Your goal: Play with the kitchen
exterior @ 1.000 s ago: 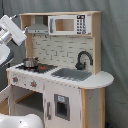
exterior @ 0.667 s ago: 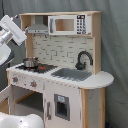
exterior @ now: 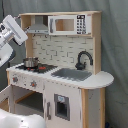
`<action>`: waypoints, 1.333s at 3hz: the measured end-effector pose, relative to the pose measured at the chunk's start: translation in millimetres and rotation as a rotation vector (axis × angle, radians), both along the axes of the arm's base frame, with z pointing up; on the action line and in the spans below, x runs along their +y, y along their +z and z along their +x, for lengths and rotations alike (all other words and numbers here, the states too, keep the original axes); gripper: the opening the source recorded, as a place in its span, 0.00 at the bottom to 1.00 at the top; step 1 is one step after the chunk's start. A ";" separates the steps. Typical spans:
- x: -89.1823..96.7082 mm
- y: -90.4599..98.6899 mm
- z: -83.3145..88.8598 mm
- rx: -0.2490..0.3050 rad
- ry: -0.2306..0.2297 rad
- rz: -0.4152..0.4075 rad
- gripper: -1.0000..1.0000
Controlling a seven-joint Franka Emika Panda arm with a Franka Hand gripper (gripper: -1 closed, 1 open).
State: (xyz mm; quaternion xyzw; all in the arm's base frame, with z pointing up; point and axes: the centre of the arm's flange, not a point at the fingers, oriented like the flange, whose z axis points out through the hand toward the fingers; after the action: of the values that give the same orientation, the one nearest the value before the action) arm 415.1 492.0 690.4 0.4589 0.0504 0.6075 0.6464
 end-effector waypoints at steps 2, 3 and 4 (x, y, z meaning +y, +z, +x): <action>6.8 5.2 26.4 0.005 0.053 0.099 1.00; 2.2 4.0 40.2 0.023 0.074 0.170 1.00; -6.0 3.9 45.2 0.033 0.070 0.235 1.00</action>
State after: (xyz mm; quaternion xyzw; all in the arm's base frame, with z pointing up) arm 460.4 486.1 694.3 0.5395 0.0052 0.6237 0.5656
